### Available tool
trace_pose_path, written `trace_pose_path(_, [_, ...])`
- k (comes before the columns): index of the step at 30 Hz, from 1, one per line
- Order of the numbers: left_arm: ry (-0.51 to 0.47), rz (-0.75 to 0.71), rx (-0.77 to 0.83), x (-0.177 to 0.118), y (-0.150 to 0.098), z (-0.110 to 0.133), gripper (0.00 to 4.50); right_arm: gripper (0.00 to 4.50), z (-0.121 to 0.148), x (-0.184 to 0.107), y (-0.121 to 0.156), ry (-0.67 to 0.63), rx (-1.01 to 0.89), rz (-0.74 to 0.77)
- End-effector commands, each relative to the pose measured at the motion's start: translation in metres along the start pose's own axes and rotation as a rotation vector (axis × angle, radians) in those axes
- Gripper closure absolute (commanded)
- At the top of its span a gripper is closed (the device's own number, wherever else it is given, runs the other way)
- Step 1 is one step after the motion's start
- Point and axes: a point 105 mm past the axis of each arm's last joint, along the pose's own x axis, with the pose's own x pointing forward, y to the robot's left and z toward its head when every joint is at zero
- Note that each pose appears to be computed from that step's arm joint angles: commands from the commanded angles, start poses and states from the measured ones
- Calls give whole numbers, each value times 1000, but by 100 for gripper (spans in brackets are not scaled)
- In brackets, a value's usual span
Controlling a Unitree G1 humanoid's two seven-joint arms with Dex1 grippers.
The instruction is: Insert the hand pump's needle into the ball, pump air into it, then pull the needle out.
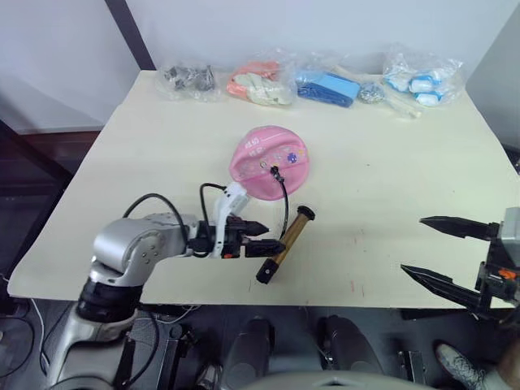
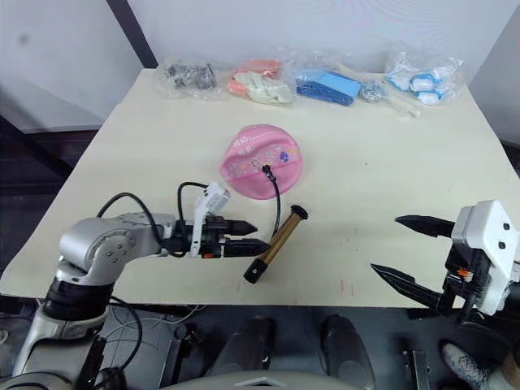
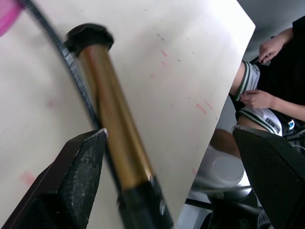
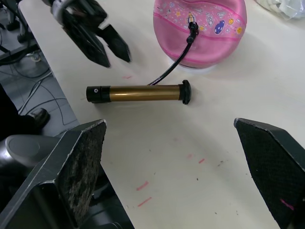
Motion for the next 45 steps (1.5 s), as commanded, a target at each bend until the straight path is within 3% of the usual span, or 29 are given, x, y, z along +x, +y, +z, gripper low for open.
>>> trace_pose_path(1, [-6, 13, 30, 9, 2, 7, 5, 0, 7, 4, 6, -16, -40, 10])
trace_pose_path(10, [-2, 35, 41, 29, 13, 6, 5, 0, 6, 10, 11, -21, -30, 6])
trace_pose_path(25, [21, -17, 40, 50, 11, 10, 5, 0, 1, 13, 16, -25, -13, -15])
trace_pose_path(38, [103, 57, 52, 59, 24, 16, 5, 0, 0, 16, 21, -26, -3, -18])
trace_pose_path(45, [205, 119, 24, 61, 29, 20, 5, 0, 1, 18, 21, -26, -2, -17])
